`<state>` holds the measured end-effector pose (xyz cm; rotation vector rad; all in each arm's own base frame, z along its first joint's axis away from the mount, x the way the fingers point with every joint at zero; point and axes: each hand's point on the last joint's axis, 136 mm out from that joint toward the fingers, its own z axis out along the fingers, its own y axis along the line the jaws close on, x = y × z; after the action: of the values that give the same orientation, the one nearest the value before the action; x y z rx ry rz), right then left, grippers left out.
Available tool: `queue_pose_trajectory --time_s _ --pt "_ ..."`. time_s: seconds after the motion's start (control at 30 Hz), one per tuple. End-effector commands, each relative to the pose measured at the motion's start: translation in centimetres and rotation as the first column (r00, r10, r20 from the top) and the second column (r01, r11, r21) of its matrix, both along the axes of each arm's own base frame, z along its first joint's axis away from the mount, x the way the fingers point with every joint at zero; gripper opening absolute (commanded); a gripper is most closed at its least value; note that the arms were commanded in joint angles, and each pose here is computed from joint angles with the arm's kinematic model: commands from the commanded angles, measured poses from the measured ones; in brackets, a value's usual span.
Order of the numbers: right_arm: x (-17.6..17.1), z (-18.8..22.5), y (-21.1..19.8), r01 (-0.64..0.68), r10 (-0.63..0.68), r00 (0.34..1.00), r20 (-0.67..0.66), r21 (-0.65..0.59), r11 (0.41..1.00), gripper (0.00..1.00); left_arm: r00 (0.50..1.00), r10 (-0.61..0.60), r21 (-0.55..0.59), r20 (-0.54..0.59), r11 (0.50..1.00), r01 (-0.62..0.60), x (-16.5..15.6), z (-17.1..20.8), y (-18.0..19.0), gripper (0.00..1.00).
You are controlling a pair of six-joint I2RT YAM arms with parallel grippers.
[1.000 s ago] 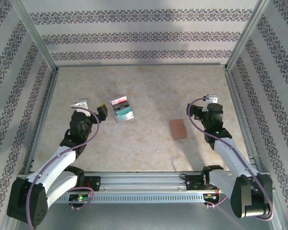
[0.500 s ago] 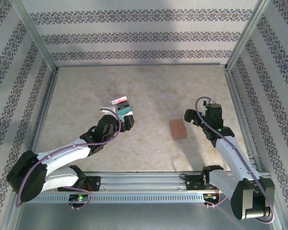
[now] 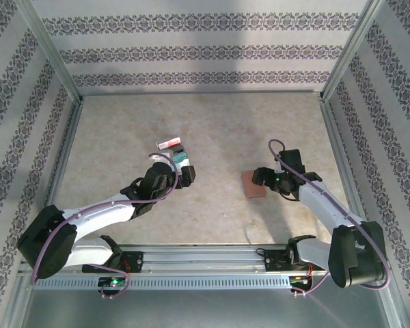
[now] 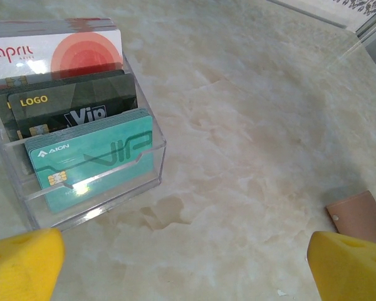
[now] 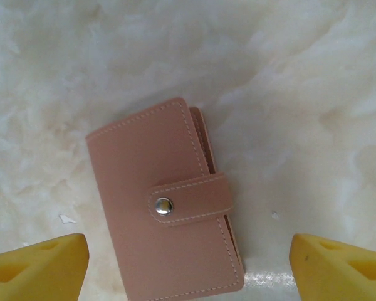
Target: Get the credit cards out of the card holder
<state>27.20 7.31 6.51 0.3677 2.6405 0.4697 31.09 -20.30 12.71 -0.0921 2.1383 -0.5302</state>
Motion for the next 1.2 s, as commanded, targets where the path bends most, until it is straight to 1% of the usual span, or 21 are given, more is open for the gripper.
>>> queue_pose_trajectory --time_s 0.0,0.3,0.57,0.83,0.93,1.07,1.17 --pt "0.2 0.1 0.3 0.004 -0.004 0.999 -0.033 0.002 1.000 0.82 1.000 -0.024 -0.023 -0.001 0.999 0.024 0.2 0.6 -1.2 0.99" --pt "0.7 -1.3 1.5 -0.030 0.031 0.995 -0.091 0.007 1.000 0.79 1.000 -0.018 -0.015 -0.020 1.000 0.018 0.3 0.0 -1.2 0.99" --pt "1.4 -2.6 2.3 -0.037 0.036 0.989 -0.145 -0.002 0.999 0.73 1.000 -0.015 0.001 -0.022 1.000 0.015 0.3 -0.2 -1.1 0.99" --pt "1.1 -3.8 3.5 -0.057 0.059 0.979 -0.196 0.014 0.998 0.73 0.999 -0.019 0.003 -0.026 1.000 0.019 0.6 -0.2 -1.4 0.99" --pt "0.8 -4.0 4.3 -0.069 0.076 0.975 -0.207 0.041 0.997 0.70 0.999 -0.023 0.003 -0.032 1.000 0.023 0.5 -0.2 -1.5 0.99" --pt "0.3 -4.1 5.1 -0.077 0.090 0.974 -0.208 0.071 0.995 0.63 0.999 -0.025 0.005 -0.037 1.000 0.026 0.6 -0.1 -1.6 0.99" --pt "0.0 -4.1 5.5 -0.078 0.097 0.974 -0.204 0.097 0.992 0.60 0.999 -0.026 0.006 -0.039 1.000 0.026 0.7 0.0 -1.7 0.99"
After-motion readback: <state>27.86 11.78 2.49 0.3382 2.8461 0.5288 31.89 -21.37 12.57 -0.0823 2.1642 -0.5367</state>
